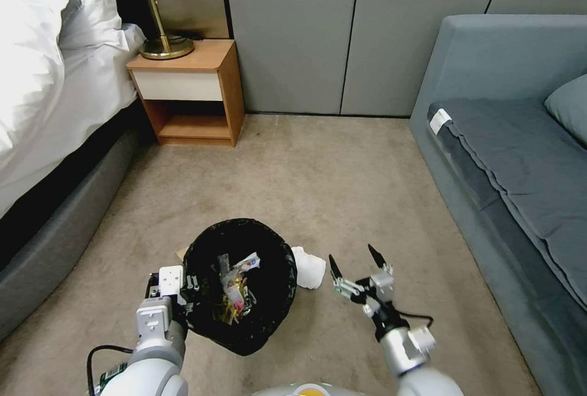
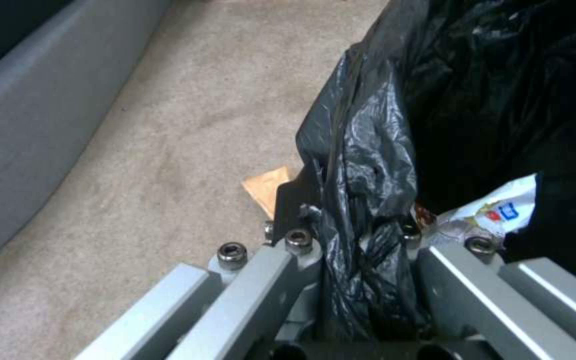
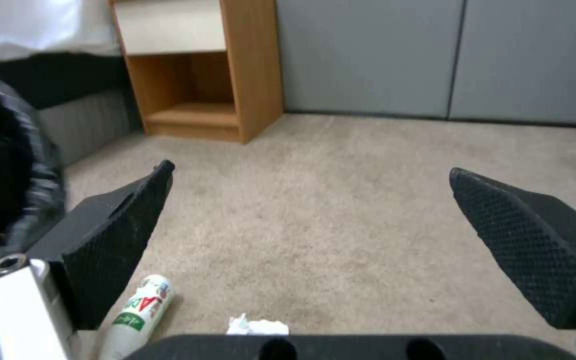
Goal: Pick up the trash bin, then pick up the garbage from the floor and place it into the trash bin.
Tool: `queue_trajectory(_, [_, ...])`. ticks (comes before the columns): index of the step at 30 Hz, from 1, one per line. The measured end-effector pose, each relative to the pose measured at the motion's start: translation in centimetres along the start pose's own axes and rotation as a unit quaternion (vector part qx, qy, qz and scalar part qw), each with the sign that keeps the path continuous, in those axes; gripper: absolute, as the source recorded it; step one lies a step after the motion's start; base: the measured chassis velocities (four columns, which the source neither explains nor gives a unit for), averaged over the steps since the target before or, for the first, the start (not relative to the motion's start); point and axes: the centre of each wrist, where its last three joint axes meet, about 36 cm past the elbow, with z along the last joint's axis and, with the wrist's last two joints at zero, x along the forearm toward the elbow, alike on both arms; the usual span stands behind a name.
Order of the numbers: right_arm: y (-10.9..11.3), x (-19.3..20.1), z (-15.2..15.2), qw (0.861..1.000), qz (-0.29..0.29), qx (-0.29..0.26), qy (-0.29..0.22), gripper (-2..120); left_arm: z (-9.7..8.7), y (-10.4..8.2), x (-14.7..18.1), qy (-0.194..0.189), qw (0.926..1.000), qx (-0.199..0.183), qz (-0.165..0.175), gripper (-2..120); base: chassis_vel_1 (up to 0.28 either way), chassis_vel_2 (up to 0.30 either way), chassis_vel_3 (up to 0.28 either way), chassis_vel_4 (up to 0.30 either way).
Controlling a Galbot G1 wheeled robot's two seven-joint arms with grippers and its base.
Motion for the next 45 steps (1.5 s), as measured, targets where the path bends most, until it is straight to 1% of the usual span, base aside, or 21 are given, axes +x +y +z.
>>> queue_trajectory(1, [0.0,0.0,0.0,1.0,0.0,0.0,0.0,100,0.0,0.0,0.0,0.0,1.0,0.0,0.0,3,0.0,0.0,0.0,0.0])
queue_trajectory(4, [-0.7,-3.6,1.0,0.998,-0.021,0.012,0.05,100,0.1,0.2,0.3,0.0,1.0,0.001,-0.007,3,0.0,0.0,0.0,0.0])
queue_trajectory(5, [-0.7,-3.6,1.0,0.998,-0.021,0.012,0.05,100,0.1,0.2,0.3,0.0,1.0,0.001,-0.007,3,0.0,0.0,0.0,0.0])
queue_trajectory(8, [-1.6,-7.9,4.1,0.992,-0.049,0.034,0.113,100,0.2,0.3,0.5,-0.002,0.9999,0.0,-0.015,3,0.0,0.0,0.0,0.0])
queue_trajectory(9, [-1.6,-7.9,4.1,0.992,-0.049,0.034,0.113,100,0.2,0.3,0.5,-0.002,0.9999,0.0,-0.015,3,0.0,0.0,0.0,0.0])
queue_trajectory(11, [-2.1,-10.5,6.1,0.987,-0.069,0.046,0.136,100,0.2,0.4,0.7,-0.001,0.9998,0.0,-0.019,3,0.0,0.0,0.0,0.0])
queue_trajectory(15, [-2.4,-12.2,7.9,0.983,-0.083,0.058,0.156,100,0.2,0.5,0.8,-0.001,0.9998,0.0,-0.021,3,0.0,0.0,0.0,0.0])
queue_trajectory(17, [-2.9,-13.3,10.3,0.976,-0.096,0.067,0.183,100,0.2,0.5,1.0,0.001,0.9997,-0.001,-0.023,3,0.0,0.0,0.0,0.0])
queue_trajectory(19, [-2.9,-13.5,10.5,0.976,-0.097,0.067,0.185,100,0.3,0.5,1.0,0.001,0.9997,-0.001,-0.023,3,0.0,0.0,0.0,0.0])
queue_trajectory(21, [-3.4,-14.6,12.8,0.97,-0.105,0.073,0.209,100,0.3,0.4,1.1,0.003,0.9997,-0.002,-0.025,3,0.0,0.0,0.0,0.0])
queue_trajectory(22, [-3.4,-14.6,12.8,0.97,-0.105,0.073,0.209,100,0.3,0.4,1.1,0.003,0.9997,-0.002,-0.025,3,0.0,0.0,0.0,0.0])
queue_trajectory(23, [-3.5,-15.4,14.5,0.966,-0.108,0.08,0.221,100,0.4,0.3,1.1,0.003,0.9997,-0.001,-0.024,3,0.0,0.0,0.0,0.0])
queue_trajectory(28, [-3.2,-17.0,16.9,0.962,-0.103,0.077,0.24,100,0.4,0.1,1.1,0.003,0.9998,-0.001,-0.022,3,0.0,0.0,0.0,0.0])
queue_trajectory(33, [-2.4,-19.4,17.9,0.961,-0.102,0.073,0.248,100,0.6,0.0,1.0,0.005,0.9998,-0.003,-0.021,3,0.0,0.0,0.0,0.0])
queue_trajectory(36, [-2.4,-19.8,18.3,0.96,-0.101,0.074,0.249,99,0.7,0.1,1.1,0.006,0.9997,-0.004,-0.021,3,0.0,0.0,0.0,0.0])
queue_trajectory(38, [-2.4,-19.8,18.4,0.96,-0.101,0.074,0.249,96,0.7,0.1,1.1,0.006,0.9997,-0.004,-0.021,3,0.0,0.0,0.0,0.0])
queue_trajectory(39, [-2.4,-19.6,18.4,0.961,-0.101,0.074,0.247,91,0.7,0.1,1.1,0.007,0.9997,-0.004,-0.021,3,0.0,0.0,0.0,0.0])
queue_trajectory(41, [-2.4,-19.5,18.4,0.961,-0.101,0.074,0.246,89,0.7,0.1,1.1,0.007,0.9998,-0.004,-0.021,3,0.0,0.0,0.0,0.0])
queue_trajectory(43, [-2.1,-19.0,18.4,0.962,-0.098,0.073,0.243,82,0.7,0.0,1.1,0.006,0.9998,-0.003,-0.019,3,0.0,0.0,0.0,0.0])
queue_trajectory(44, [-2.1,-19.0,18.4,0.962,-0.098,0.073,0.243,82,0.7,0.0,1.1,0.006,0.9998,-0.003,-0.019,3,0.0,0.0,0.0,0.0])
queue_trajectory(45, [-1.6,-18.0,18.5,0.963,-0.094,0.07,0.243,73,0.6,-0.1,1.1,0.004,0.9998,-0.003,-0.017,3,0.0,0.0,0.0,0.0])
